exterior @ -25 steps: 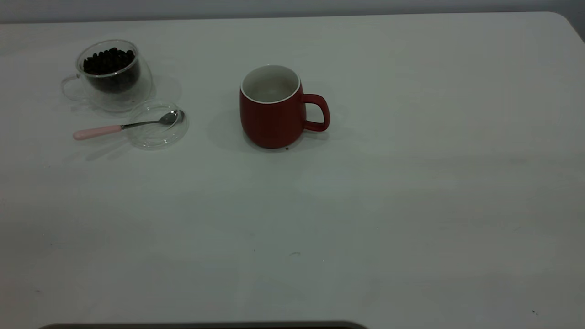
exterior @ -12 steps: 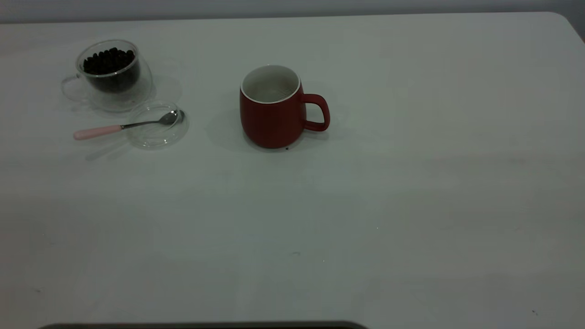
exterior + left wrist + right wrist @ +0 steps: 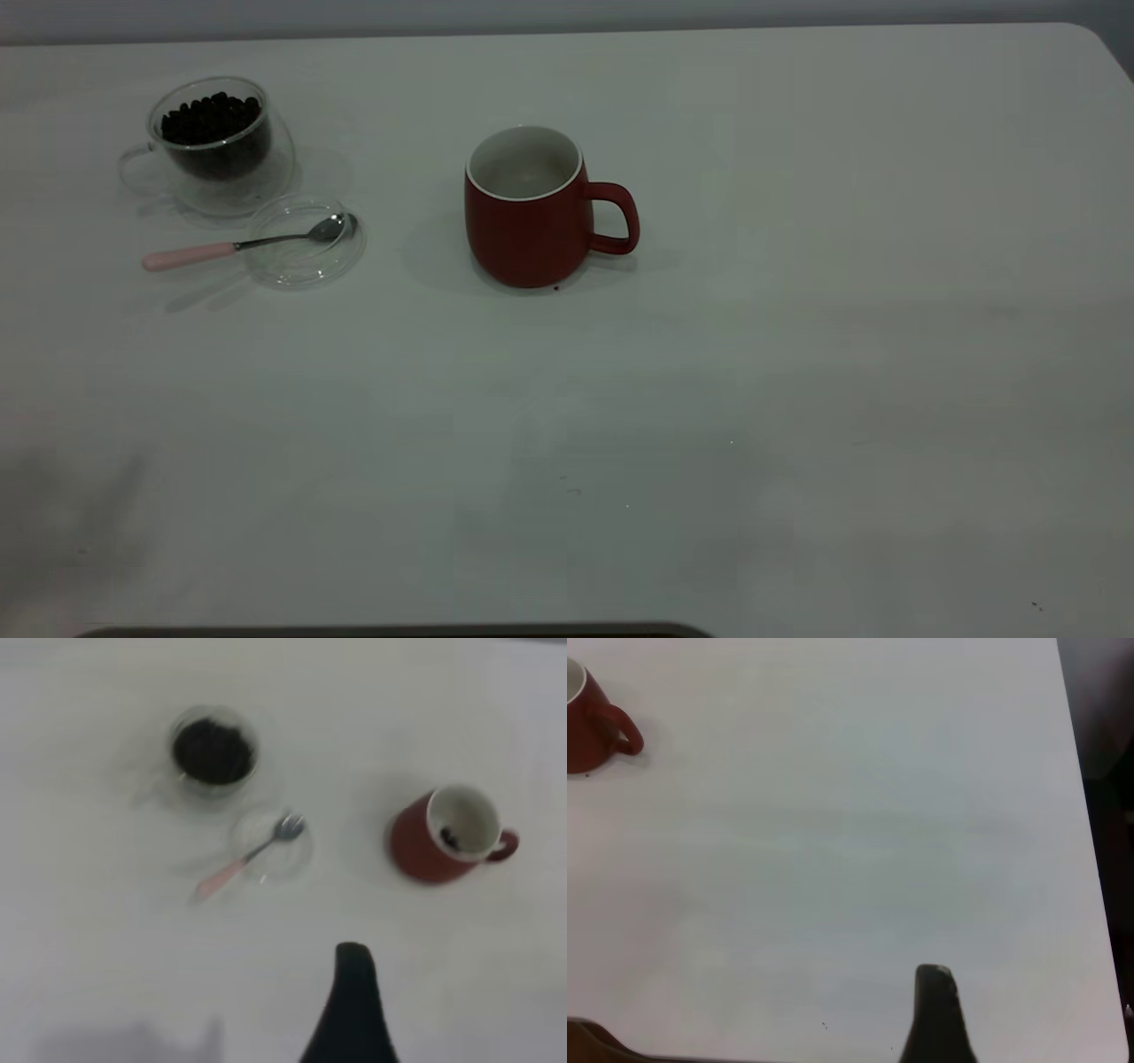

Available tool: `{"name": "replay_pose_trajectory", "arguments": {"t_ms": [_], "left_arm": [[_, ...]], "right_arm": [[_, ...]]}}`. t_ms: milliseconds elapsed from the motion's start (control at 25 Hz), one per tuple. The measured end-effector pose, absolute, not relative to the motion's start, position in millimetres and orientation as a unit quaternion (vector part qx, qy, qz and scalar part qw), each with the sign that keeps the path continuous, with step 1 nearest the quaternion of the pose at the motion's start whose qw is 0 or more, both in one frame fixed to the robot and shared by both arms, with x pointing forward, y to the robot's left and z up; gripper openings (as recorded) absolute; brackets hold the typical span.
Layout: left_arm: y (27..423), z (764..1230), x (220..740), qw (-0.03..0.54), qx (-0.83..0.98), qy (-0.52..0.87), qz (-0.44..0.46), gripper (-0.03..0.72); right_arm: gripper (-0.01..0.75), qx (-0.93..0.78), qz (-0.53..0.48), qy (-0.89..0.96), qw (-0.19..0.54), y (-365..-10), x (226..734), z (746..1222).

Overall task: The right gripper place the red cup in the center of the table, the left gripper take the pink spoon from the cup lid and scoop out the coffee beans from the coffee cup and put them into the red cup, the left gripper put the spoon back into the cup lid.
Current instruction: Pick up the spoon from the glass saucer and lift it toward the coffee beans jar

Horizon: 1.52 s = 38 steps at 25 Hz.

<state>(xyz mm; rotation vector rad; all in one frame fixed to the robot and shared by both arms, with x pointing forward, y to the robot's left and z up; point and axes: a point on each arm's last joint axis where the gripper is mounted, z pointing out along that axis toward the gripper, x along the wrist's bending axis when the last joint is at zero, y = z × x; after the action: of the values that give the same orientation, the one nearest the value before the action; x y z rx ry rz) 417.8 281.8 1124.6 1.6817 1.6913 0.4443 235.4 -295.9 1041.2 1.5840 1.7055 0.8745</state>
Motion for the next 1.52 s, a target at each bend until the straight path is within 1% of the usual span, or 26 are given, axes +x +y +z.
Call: {"name": "replay_pose_trajectory", "arguments": {"t_ms": [80,240,320,560,760,920,1160,1320,1520], "left_arm": [[280,1119,445,0.352,0.645,0.66,0.155,0.703],[285,1093,495,0.333,0.626,0.697,0.107,0.709],[293,1075,516,0.323,0.615,0.715,0.076,0.71],[327,1028,555,0.342,0.584,0.737,0.004,0.71],[367,980,569,0.356,0.57,0.739,-0.048,0.71],[390,942,573,0.376,0.551,0.739,-0.093,0.71],[395,880,579,0.355,0.52,0.763,-0.149,0.71],[395,840,579,0.343,0.512,0.769,-0.169,0.71],[394,802,579,0.349,0.507,0.767,-0.18,0.71]], "right_arm": [[0.588,0.603,0.333,0.649,0.322,-296,235,1041],[0.588,0.603,0.333,0.649,0.322,-296,235,1041],[0.588,0.603,0.333,0.649,0.322,-296,235,1041],[0.588,0.603,0.333,0.65,0.322,-296,235,1041],[0.588,0.603,0.333,0.65,0.322,-296,235,1041],[0.588,0.603,0.333,0.65,0.322,-296,235,1041],[0.588,0.603,0.333,0.65,0.322,-296,235,1041],[0.588,0.603,0.333,0.65,0.322,-296,235,1041],[0.588,0.603,0.333,0.65,0.322,-296,235,1041]]}}
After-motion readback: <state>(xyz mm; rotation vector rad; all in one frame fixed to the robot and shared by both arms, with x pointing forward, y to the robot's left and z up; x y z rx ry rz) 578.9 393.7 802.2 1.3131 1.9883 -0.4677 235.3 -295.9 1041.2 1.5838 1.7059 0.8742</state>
